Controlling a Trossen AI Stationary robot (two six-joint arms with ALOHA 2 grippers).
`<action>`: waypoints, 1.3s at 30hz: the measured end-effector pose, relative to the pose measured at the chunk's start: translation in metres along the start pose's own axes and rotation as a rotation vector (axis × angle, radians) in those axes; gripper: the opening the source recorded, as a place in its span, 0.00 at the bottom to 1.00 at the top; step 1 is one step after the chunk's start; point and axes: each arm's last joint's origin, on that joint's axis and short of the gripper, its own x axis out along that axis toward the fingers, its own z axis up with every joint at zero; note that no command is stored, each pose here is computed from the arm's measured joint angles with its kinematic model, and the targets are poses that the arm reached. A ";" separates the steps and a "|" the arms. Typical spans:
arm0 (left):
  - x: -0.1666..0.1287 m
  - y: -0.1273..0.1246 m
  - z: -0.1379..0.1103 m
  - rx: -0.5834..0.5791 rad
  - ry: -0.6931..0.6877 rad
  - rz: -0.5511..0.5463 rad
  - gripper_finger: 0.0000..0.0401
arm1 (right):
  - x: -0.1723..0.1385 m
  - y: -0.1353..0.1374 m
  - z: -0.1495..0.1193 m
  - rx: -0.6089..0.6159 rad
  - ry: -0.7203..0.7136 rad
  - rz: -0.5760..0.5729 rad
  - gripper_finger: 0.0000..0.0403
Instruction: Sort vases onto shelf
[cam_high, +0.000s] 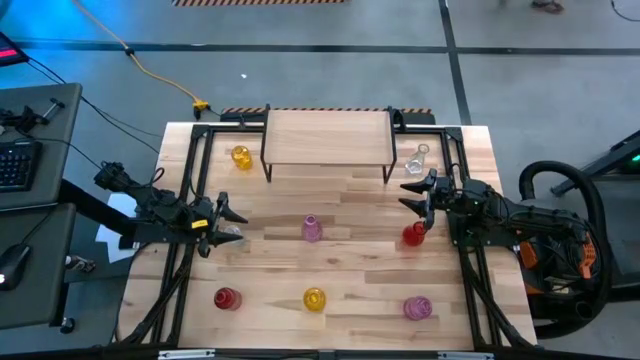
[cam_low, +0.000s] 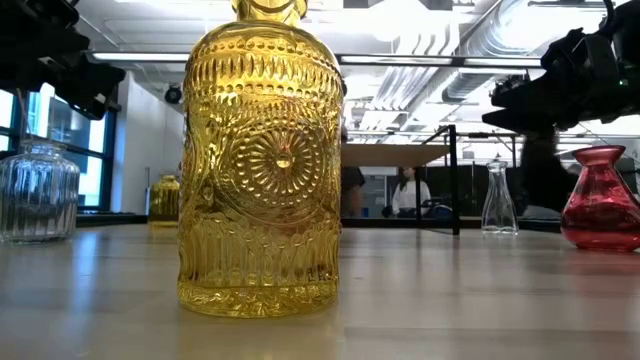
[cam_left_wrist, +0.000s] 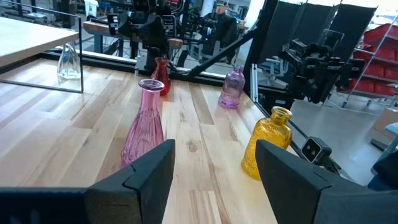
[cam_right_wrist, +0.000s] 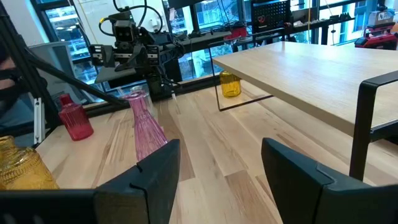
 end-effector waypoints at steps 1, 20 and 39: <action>0.000 0.000 0.000 0.000 -0.001 0.000 0.53 | 0.000 0.000 0.000 0.000 0.000 0.000 0.52; 0.000 0.000 0.000 0.000 0.000 0.000 0.53 | 0.000 0.000 0.000 0.000 0.000 0.000 0.52; 0.000 0.002 0.001 0.047 -0.018 0.081 0.53 | 0.000 0.000 0.000 0.000 0.000 0.000 0.52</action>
